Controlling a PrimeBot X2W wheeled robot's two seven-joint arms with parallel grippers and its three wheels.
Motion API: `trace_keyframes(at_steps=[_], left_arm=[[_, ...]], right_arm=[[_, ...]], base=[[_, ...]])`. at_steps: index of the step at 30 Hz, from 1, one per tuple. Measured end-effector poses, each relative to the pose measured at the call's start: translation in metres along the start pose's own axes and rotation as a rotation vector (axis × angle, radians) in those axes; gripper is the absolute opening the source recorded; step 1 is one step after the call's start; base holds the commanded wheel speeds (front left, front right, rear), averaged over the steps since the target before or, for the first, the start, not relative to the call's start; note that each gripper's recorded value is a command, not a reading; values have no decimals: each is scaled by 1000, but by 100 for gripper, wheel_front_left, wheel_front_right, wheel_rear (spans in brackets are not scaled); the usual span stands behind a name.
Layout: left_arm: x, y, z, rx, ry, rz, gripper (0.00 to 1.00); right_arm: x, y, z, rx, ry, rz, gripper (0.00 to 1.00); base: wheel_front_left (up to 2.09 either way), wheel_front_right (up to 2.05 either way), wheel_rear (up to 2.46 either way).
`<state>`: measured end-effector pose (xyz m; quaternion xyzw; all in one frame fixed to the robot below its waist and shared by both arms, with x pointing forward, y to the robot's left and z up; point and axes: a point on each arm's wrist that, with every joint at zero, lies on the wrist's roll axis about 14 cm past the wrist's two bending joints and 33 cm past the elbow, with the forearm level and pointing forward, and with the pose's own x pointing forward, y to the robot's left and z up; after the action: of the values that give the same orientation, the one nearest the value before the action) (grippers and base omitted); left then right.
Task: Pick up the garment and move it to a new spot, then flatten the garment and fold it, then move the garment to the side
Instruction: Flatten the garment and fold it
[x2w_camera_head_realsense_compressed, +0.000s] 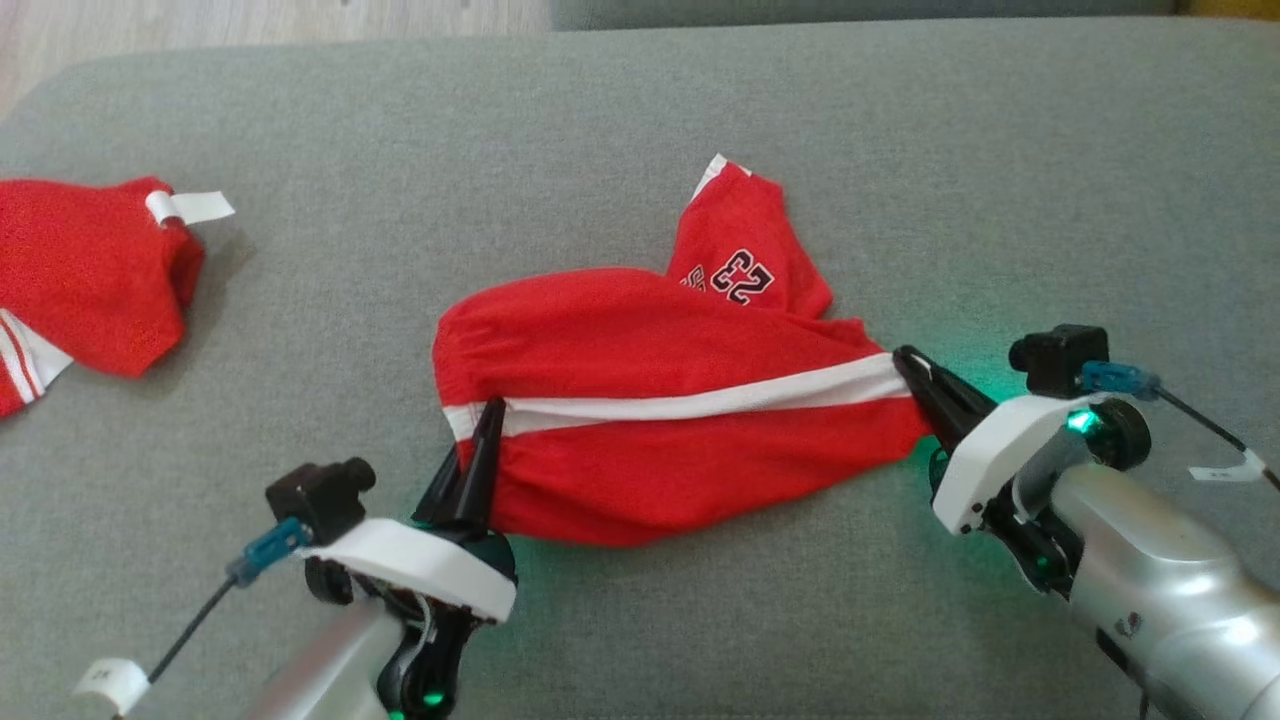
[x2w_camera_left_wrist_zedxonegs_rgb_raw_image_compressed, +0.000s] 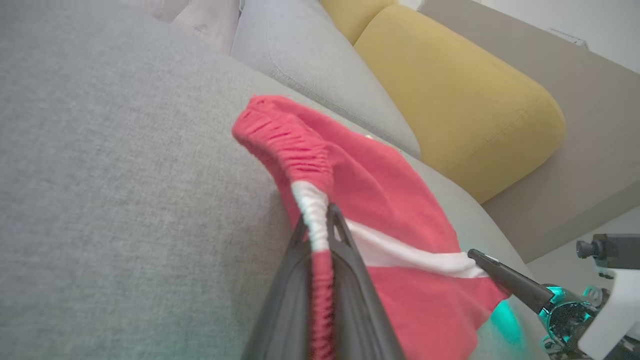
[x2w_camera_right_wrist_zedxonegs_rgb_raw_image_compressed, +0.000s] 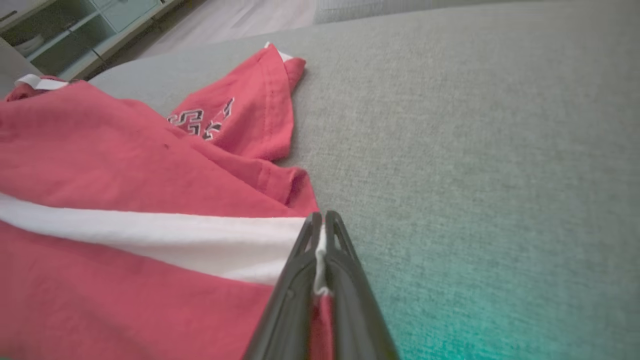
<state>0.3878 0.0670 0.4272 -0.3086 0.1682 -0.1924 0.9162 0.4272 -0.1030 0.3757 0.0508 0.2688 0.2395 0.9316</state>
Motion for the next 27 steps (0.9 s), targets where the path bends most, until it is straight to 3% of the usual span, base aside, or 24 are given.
trace_keyframes(at_steps=[3,6,11,15,22,27], left_arm=[[2,-13,16,11,-39,-46,0],[7,-35,46,70,-85,-130,0],[14,-90,125,219,-185,-305,0],[10,-146,183,203,-270,-434,0],[9,-200,237,152,-315,-549,0],[39,-184,250,149,-288,-494,0]], right_arm=[[-3,4,18,0,-67,6,0],[-6,7,58,-2,-179,14,0],[-38,10,181,-56,-513,24,0],[-88,12,254,-127,-735,13,0],[-151,16,320,-250,-930,-8,0],[-148,14,345,-312,-935,-18,0]], base=[[0,0,0],[0,0,0],[0,0,0],[0,0,0],[0,0,0],[0,0,0]])
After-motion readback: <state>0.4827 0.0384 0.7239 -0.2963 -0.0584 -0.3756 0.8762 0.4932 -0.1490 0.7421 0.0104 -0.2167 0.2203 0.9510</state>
